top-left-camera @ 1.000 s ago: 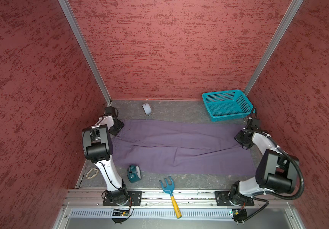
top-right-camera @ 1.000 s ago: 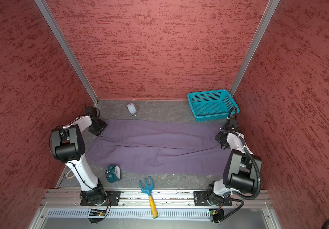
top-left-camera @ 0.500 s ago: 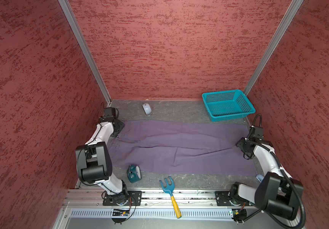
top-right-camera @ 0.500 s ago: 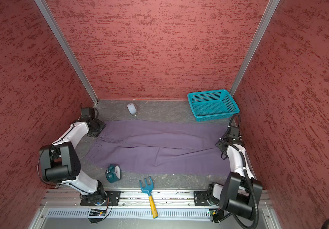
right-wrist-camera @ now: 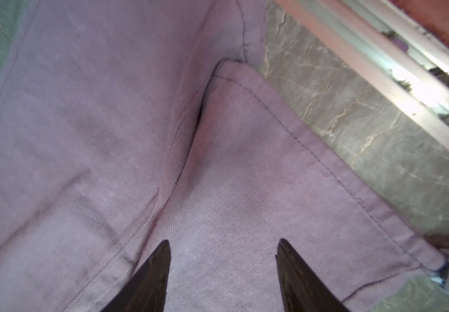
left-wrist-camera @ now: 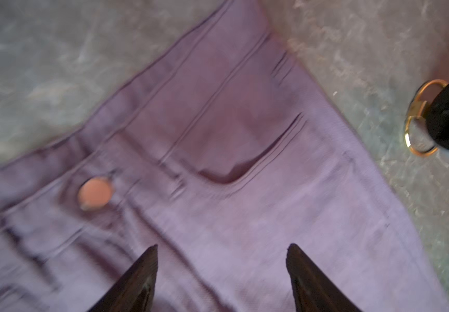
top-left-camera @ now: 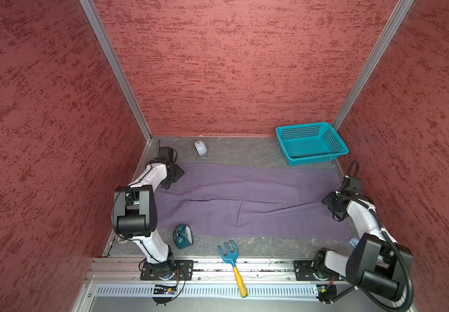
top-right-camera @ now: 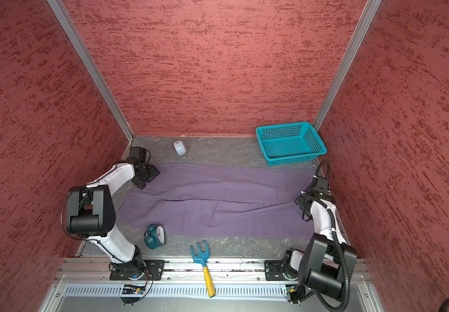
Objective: Fold and stack the trousers
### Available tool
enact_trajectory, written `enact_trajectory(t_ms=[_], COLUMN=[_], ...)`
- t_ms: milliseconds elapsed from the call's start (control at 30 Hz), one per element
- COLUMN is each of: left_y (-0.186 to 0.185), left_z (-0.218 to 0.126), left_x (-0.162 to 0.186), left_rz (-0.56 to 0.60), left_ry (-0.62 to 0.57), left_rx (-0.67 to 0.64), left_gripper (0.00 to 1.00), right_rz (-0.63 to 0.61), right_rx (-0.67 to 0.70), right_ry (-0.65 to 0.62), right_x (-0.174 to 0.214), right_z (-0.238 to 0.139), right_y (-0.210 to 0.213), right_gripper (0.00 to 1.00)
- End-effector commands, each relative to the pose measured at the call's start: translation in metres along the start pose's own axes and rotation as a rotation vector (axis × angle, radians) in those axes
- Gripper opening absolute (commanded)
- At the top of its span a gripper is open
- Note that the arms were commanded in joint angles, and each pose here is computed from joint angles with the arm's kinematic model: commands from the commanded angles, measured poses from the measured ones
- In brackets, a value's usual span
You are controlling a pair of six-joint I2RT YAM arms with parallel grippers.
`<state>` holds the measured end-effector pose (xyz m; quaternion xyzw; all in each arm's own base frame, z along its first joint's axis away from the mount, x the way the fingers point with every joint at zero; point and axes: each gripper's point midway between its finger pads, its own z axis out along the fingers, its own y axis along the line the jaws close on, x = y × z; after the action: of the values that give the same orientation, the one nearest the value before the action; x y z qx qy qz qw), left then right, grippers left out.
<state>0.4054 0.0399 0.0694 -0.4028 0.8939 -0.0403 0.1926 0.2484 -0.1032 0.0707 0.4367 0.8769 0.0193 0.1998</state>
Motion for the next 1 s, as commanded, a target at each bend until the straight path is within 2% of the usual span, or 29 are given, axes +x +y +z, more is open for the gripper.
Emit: enact_trajectory(t_ms=[0,100,300,333,500,567,700,867,967], left_y=[0.007,0.008,0.007,0.008,0.036,0.039,0.052,0.071,0.076], left_z=[0.020,0.036,0.066,0.070,0.079,0.080,0.074,0.069,0.061], left_x=[-0.015,-0.027,-0.043,-0.044,-0.070,-0.079,-0.089,-0.093,-0.099], left_rz=[0.005,0.015,-0.005,-0.013,-0.093,-0.105,-0.130,-0.194,-0.223], left_ry=[0.012,0.014,0.067,0.074,0.065,0.063,0.039,0.013,-0.014], left_rx=[-0.069,-0.132,-0.155,-0.159,-0.172,-0.144,-0.178,-0.199,-0.175], left_gripper=[0.76,0.77,0.75,0.70,0.26,0.20,0.02,0.00,0.00], right_rz=[0.008,0.011,0.017,0.016,0.011,0.005,-0.008,-0.011,-0.015], right_rx=[-0.029,-0.030,-0.042,-0.041,-0.021,-0.025,0.007,0.081,0.108], right_ry=[-0.004,-0.006,-0.001,0.002,-0.011,-0.010,0.018,0.023,0.036], right_x=[-0.002,-0.004,-0.004,-0.004,-0.009,-0.011,-0.010,-0.006,-0.003], right_z=[0.001,0.000,0.000,0.000,-0.002,-0.002,0.001,0.005,0.010], right_y=[0.005,0.006,0.009,0.009,0.007,0.009,0.006,-0.009,-0.014], right_gripper=[0.66,0.67,0.67,0.67,0.68,0.68,0.69,0.77,0.78])
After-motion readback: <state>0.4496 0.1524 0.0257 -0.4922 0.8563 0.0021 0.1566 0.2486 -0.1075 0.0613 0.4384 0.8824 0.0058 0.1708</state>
